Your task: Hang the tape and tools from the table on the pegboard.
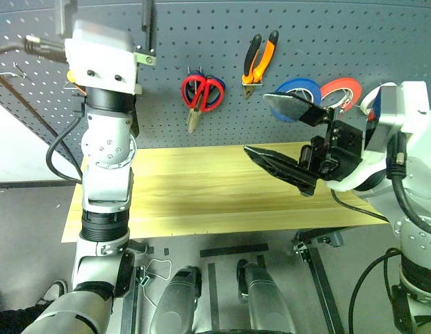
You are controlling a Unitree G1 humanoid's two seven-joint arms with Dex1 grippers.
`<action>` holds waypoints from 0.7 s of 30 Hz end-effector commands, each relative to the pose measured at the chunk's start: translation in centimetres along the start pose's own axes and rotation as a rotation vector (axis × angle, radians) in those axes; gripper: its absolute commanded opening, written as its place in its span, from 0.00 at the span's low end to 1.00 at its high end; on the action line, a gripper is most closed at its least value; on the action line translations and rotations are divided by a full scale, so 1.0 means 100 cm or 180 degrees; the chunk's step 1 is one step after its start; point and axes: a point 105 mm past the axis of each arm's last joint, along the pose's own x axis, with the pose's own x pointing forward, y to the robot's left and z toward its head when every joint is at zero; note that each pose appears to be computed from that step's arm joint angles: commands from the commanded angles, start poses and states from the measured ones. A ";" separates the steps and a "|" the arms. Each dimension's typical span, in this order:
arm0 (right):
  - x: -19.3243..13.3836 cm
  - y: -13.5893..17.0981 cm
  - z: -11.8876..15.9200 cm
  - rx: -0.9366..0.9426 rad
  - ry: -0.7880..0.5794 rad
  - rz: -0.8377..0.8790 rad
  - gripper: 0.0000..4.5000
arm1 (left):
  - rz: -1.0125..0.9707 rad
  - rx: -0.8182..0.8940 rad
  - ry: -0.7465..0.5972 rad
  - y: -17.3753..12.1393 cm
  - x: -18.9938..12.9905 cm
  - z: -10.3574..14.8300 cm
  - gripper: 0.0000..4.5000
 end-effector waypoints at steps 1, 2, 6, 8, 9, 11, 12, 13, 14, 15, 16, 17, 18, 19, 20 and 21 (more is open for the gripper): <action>0.000 0.003 0.006 -0.0206 -0.0138 0.0064 1.00 | -0.0259 -0.0286 -0.0099 -0.012 0.003 0.016 0.87; -0.001 0.002 0.004 -0.0223 -0.0139 0.0050 1.00 | -0.0341 -0.0312 -0.0064 -0.017 0.001 0.013 0.87; -0.006 -0.003 -0.007 -0.0240 -0.0122 -0.0038 1.00 | -0.1099 -0.1085 0.0782 -0.058 -0.019 -0.029 0.87; -0.011 -0.008 -0.017 -0.0183 -0.0080 -0.0153 1.00 | -0.1518 -0.1604 0.1376 -0.082 -0.038 -0.047 0.87; -0.013 -0.010 -0.024 -0.0143 -0.0055 -0.0218 1.00 | -0.1715 -0.1704 0.1559 -0.091 -0.047 -0.053 0.87; -0.015 -0.012 -0.036 -0.0066 -0.0031 -0.0335 1.00 | -0.2160 -0.1834 0.2078 -0.109 -0.076 -0.068 0.87; -0.016 -0.012 -0.040 -0.0055 -0.0012 -0.0380 1.00 | -0.2292 -0.1781 0.2166 -0.112 -0.084 -0.072 0.87; -0.017 -0.014 -0.048 -0.0023 0.0048 -0.0460 1.00 | -0.2501 -0.1708 0.2465 -0.117 -0.105 -0.085 0.87; -0.018 -0.014 -0.054 -0.0006 0.0091 -0.0511 1.00 | -0.2628 -0.1644 0.2654 -0.120 -0.119 -0.092 0.87; -0.019 -0.013 -0.061 0.0031 0.0137 -0.0548 1.00 | -0.2657 -0.1499 0.2749 -0.120 -0.131 -0.102 0.87; -0.021 -0.013 -0.071 0.0091 0.0212 -0.0636 1.00 | -0.2813 -0.1533 0.3010 -0.125 -0.155 -0.109 0.87; -0.023 -0.012 -0.077 0.0127 0.0258 -0.0692 1.00 | -0.2907 -0.1571 0.3156 -0.128 -0.170 -0.112 0.87; -0.026 -0.013 -0.085 0.0158 0.0309 -0.0818 1.00 | -0.3003 -0.1559 0.3145 -0.131 -0.183 -0.112 0.87; -0.031 -0.022 -0.093 0.0189 0.0310 -0.1145 1.00 | -0.3003 -0.1832 0.3299 -0.135 -0.197 -0.111 0.87; -0.035 -0.029 -0.099 0.0208 0.0304 -0.1375 1.00 | -0.2970 -0.2015 0.3377 -0.137 -0.204 -0.110 0.87; -0.041 -0.037 -0.105 0.0194 0.0331 -0.1674 1.00 | -0.2968 -0.2062 0.3319 -0.139 -0.210 -0.109 0.87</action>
